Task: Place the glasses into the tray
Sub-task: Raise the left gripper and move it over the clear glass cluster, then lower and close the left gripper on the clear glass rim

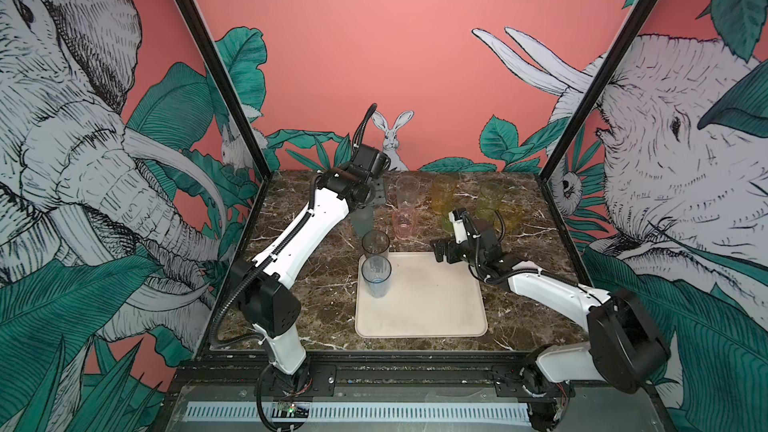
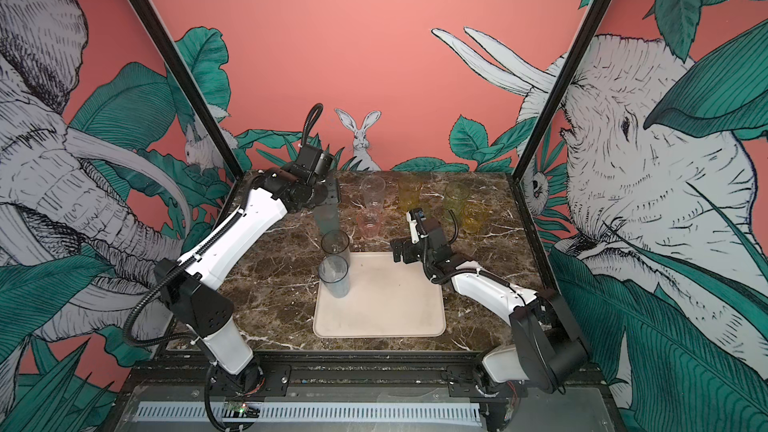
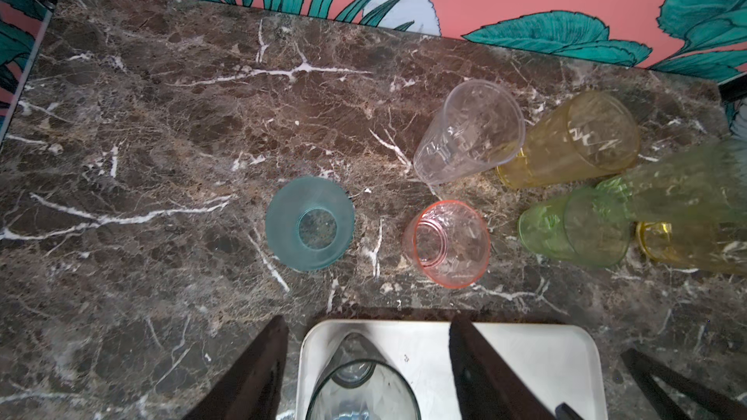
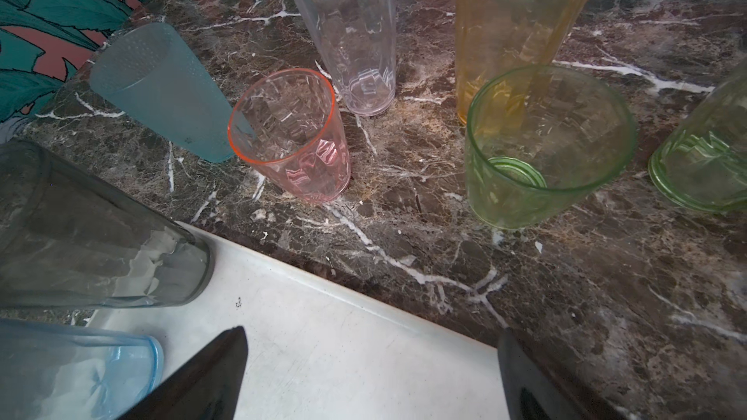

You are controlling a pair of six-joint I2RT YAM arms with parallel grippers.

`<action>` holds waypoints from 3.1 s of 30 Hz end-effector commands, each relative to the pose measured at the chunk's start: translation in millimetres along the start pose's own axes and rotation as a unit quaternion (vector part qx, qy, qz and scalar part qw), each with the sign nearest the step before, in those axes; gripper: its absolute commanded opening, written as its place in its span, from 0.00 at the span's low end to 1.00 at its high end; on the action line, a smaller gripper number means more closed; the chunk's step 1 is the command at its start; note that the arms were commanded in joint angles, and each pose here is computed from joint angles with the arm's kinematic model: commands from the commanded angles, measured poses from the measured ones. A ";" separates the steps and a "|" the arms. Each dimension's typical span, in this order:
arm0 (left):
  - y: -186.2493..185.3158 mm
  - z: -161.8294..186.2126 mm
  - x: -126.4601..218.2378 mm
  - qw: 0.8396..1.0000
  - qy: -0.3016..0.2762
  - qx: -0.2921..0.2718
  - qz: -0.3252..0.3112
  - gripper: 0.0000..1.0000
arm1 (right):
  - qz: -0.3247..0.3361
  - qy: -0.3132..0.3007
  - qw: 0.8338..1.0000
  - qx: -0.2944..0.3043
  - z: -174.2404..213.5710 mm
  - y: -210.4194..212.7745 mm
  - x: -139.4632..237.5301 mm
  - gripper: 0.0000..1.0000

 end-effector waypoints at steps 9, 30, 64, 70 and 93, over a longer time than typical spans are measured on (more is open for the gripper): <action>-39.7 -27.0 -42.2 0.999 -0.012 0.013 0.048 0.65 | 0.002 -0.038 0.999 0.010 -16.0 1.7 11.3 0.99; -68.6 -23.4 -118.4 0.997 0.006 0.042 0.068 0.62 | 0.001 -0.035 0.999 0.007 -14.5 1.7 8.1 0.99; -74.6 -15.3 -179.6 0.994 0.021 0.071 0.074 0.56 | 0.004 -0.029 1.000 0.006 -13.0 0.9 6.0 0.99; -72.5 -13.8 -186.9 0.994 0.024 0.078 0.074 0.54 | 0.002 -0.024 1.000 0.006 -11.9 1.5 3.3 0.99; -71.9 -16.7 -187.1 0.993 0.027 0.084 0.084 0.18 | 0.000 -0.018 1.000 0.006 -10.8 2.5 1.2 0.99</action>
Point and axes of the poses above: each gripper's point midway between its finger pads, its own x axis back along the fingers, its own y axis along the line the jaws close on, z = x × y, the point moved 1 cm from there along x, back along the fingers, and after that the axes turned 4 degrees about x, right-handed, at the moved point
